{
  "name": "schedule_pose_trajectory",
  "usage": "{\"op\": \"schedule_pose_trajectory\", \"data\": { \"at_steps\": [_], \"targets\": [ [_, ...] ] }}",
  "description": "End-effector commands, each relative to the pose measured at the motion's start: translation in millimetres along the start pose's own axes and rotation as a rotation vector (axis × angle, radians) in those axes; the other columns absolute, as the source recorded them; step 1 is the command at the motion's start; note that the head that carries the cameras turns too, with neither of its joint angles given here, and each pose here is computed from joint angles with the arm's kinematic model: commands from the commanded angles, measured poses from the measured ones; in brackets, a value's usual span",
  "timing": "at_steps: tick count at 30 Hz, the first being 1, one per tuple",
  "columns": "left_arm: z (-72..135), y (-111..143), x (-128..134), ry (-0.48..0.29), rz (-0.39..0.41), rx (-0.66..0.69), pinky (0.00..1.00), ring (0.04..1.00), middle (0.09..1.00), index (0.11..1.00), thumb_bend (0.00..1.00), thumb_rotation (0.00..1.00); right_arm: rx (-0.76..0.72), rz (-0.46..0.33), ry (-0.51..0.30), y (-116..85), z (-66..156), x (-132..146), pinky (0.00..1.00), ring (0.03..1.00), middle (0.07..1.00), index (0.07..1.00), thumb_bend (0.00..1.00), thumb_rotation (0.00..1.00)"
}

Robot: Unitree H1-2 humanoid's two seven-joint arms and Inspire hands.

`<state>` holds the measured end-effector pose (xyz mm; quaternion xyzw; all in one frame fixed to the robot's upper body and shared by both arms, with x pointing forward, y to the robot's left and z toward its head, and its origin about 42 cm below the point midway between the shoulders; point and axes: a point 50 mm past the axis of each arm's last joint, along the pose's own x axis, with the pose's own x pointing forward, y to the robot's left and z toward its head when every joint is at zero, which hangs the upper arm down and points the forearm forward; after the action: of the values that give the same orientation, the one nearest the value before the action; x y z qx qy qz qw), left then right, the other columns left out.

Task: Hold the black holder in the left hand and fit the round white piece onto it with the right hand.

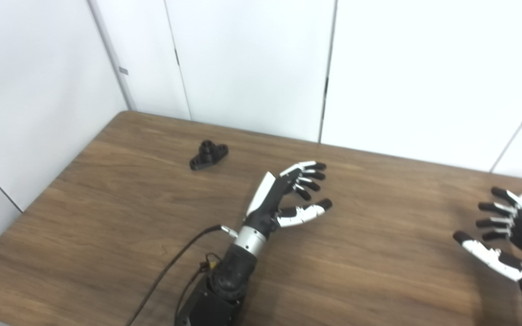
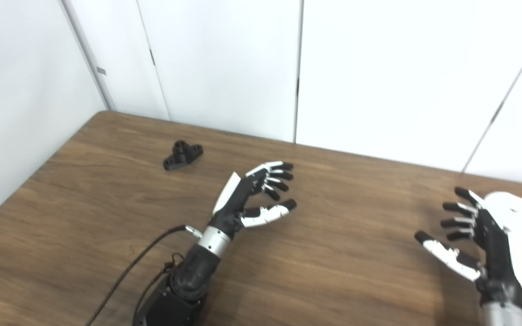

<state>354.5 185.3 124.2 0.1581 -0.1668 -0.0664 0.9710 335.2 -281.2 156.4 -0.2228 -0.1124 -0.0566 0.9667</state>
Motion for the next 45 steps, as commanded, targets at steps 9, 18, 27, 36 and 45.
{"op": "schedule_pose_trajectory", "data": {
  "at_steps": [9, 18, 27, 36, 45],
  "targets": [
    [3.2, -12.3, 8.2, -0.037, 0.008, -0.019, 0.52, 0.671, 0.753, 0.777, 0.62, 0.23, 0.009, -0.027, -0.059, -10.6, 18.1, 9.9, 0.49, 0.599, 0.718, 0.83, 0.56, 0.08],
    [7.6, -6.8, 9.8, -0.042, 0.036, 0.017, 0.52, 0.664, 0.735, 0.739, 0.64, 0.18, -0.038, -0.04, -0.053, -14.0, 22.1, 7.1, 0.46, 0.58, 0.702, 0.82, 0.59, 0.19],
    [11.6, 19.8, 17.8, -0.089, 0.053, 0.087, 0.45, 0.559, 0.617, 0.631, 0.7, 0.01, -0.047, -0.04, -0.048, -18.0, 25.6, 4.7, 0.45, 0.571, 0.694, 0.809, 0.58, 0.2],
    [13.3, 57.4, 24.4, -0.09, 0.073, 0.159, 0.48, 0.598, 0.641, 0.639, 0.77, 0.01, -0.048, -0.045, -0.042, -24.1, 30.2, 2.5, 0.45, 0.575, 0.692, 0.8, 0.58, 0.15],
    [19.4, 91.9, 26.3, -0.131, 0.099, 0.288, 0.53, 0.695, 0.731, 0.675, 0.77, 0.09, -0.056, -0.038, -0.029, -26.4, 34.1, 3.4, 0.47, 0.587, 0.702, 0.802, 0.57, 0.15]
  ]
}}
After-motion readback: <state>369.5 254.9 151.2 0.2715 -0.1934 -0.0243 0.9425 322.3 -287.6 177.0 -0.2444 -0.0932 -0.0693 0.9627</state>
